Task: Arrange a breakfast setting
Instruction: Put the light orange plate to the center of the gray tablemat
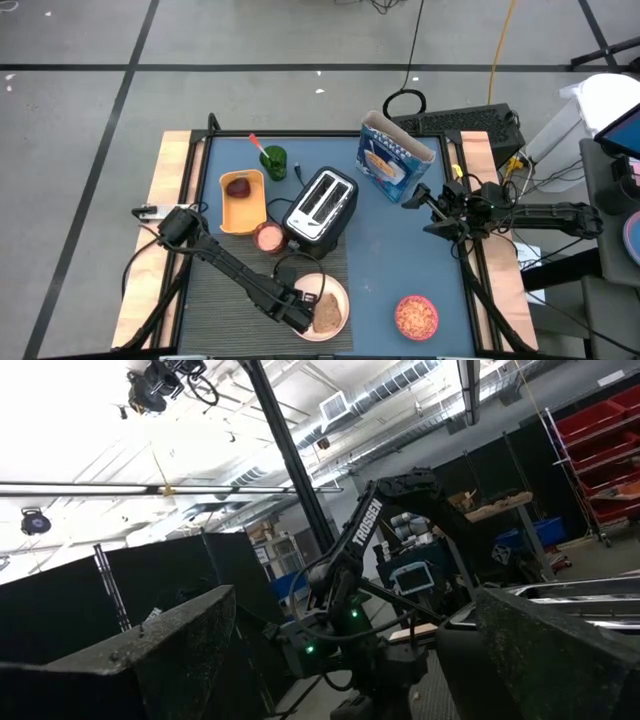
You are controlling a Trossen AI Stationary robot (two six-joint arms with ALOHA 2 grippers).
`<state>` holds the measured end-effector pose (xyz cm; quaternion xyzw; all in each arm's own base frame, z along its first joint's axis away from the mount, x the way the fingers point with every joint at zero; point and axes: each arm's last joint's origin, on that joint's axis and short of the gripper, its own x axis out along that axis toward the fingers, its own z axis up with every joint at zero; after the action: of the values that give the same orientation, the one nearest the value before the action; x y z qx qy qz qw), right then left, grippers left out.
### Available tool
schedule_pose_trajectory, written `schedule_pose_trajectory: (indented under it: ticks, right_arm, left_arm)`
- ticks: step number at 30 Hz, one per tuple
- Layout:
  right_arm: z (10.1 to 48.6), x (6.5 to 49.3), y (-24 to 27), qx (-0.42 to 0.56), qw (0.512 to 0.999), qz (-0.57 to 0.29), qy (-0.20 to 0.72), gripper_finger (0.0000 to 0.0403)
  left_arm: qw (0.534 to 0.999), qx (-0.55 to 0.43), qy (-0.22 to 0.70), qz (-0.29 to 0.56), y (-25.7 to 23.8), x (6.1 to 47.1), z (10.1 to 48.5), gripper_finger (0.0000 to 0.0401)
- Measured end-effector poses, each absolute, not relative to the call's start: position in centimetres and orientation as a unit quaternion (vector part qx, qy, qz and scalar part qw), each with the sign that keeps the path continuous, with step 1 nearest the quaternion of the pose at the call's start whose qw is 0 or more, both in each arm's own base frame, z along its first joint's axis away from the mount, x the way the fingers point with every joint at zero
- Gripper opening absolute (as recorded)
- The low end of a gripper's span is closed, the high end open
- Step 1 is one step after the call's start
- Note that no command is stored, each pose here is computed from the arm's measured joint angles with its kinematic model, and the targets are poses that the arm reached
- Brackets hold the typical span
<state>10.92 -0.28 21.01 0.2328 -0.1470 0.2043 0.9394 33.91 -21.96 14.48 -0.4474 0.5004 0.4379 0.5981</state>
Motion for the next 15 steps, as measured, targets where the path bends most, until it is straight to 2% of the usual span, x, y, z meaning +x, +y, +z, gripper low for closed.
schedule_pose_trajectory:
  ticks: [5, 15]
  right_arm:
    - [21.01, 10.92, -0.29, 0.232, 0.94, 0.204, -0.147, 0.04]
    - [21.01, 10.92, -0.29, 0.231, 0.94, 0.204, -0.147, 0.04]
  left_arm:
    - [0.597, -0.447, 0.503, 0.437, -21.96, 33.91, 14.45, 0.0081]
    - [0.587, -0.425, 0.523, 0.449, -21.63, 33.12, 15.04, 0.003]
